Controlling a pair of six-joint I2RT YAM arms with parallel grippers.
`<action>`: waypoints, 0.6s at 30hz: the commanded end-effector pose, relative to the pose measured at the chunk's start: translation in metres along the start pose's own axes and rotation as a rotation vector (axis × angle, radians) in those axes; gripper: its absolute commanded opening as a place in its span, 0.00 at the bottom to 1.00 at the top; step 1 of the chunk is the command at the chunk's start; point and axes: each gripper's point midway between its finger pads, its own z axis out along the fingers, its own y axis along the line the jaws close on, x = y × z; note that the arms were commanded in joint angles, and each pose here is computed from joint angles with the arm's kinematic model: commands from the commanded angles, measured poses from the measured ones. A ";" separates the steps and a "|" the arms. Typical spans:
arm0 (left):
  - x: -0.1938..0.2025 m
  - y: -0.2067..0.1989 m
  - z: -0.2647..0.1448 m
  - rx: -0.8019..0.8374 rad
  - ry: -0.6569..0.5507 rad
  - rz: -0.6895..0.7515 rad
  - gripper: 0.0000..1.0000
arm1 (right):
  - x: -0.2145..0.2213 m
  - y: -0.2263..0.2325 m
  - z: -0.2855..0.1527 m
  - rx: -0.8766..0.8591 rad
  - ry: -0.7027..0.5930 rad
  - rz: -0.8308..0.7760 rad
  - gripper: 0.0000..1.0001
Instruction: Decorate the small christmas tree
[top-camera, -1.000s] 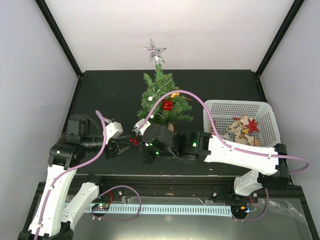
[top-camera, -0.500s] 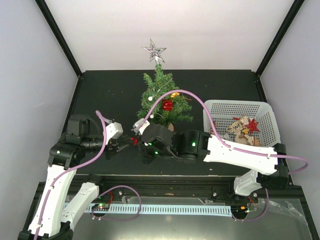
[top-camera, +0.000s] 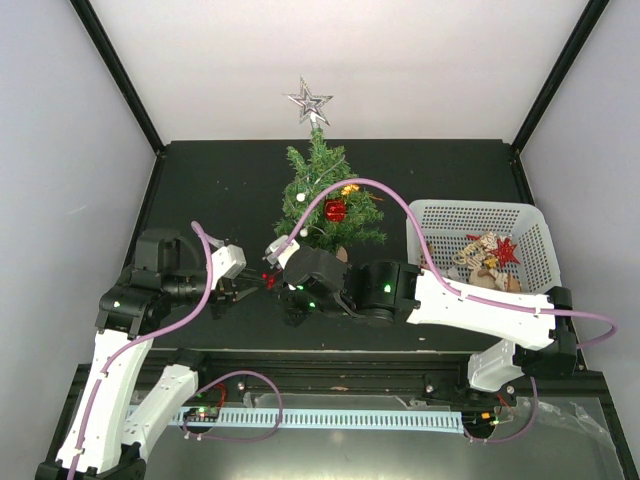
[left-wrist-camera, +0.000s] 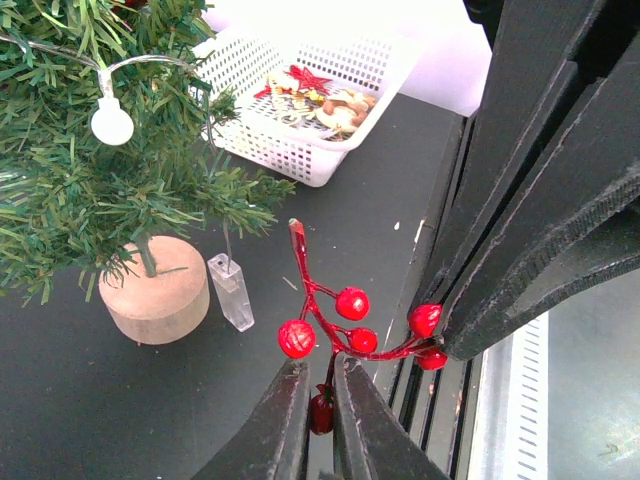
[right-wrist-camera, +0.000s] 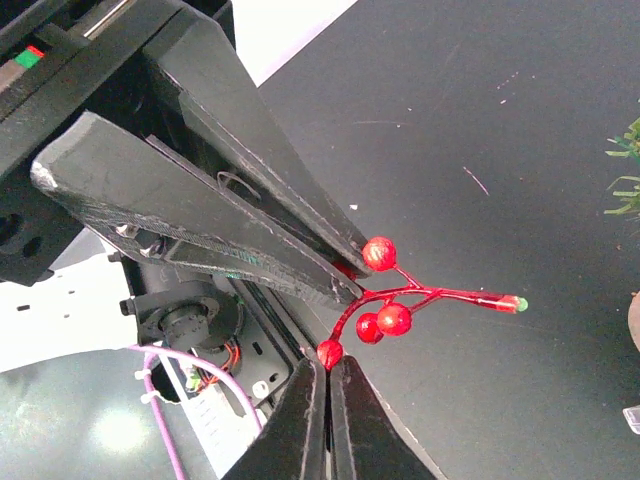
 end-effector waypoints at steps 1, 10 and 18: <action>-0.010 -0.006 -0.006 -0.006 -0.021 0.041 0.09 | -0.013 0.006 -0.007 -0.011 -0.046 0.009 0.04; -0.010 -0.004 -0.007 -0.024 -0.021 0.046 0.09 | -0.013 -0.002 -0.013 0.021 -0.062 0.022 0.14; -0.011 -0.001 -0.008 -0.048 -0.014 0.050 0.09 | -0.019 -0.018 -0.029 0.084 -0.117 0.048 0.42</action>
